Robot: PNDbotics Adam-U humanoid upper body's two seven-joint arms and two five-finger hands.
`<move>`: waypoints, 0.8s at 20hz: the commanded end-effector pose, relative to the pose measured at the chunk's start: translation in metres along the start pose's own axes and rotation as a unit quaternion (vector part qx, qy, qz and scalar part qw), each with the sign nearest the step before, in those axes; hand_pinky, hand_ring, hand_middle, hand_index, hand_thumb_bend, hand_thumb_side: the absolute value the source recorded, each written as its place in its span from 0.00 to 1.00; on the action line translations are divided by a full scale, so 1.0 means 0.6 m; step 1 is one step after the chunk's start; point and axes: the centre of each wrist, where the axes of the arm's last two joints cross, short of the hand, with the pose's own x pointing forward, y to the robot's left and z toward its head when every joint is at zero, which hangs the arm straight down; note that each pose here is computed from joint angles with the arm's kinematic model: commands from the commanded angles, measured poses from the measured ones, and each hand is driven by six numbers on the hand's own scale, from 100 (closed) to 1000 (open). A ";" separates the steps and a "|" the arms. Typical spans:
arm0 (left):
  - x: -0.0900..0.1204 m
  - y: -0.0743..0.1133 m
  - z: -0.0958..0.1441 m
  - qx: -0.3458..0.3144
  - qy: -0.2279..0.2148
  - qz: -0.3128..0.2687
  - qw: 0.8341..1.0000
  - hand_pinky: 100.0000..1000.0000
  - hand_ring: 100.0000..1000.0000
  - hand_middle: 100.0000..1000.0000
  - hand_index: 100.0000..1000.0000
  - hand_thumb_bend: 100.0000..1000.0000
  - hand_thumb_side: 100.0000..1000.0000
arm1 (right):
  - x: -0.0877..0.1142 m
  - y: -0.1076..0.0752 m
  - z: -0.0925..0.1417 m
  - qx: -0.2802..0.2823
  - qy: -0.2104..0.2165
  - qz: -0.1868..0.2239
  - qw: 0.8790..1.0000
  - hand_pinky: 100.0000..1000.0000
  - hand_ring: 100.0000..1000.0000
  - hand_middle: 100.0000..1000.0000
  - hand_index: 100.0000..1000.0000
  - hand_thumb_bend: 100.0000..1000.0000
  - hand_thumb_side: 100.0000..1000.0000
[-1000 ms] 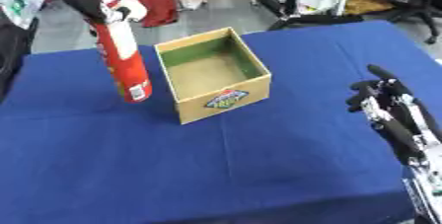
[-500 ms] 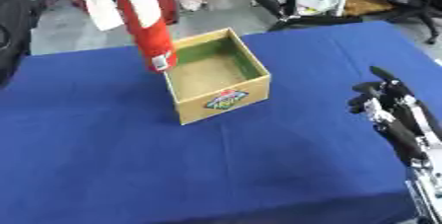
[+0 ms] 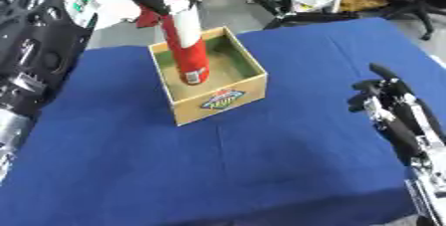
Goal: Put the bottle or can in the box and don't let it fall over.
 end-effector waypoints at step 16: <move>0.104 -0.003 0.263 0.298 -0.100 0.295 0.902 0.69 0.71 0.83 0.93 0.00 0.37 | 0.007 -0.017 -0.002 -0.020 -0.006 0.010 1.000 0.53 0.55 0.61 0.93 0.01 0.40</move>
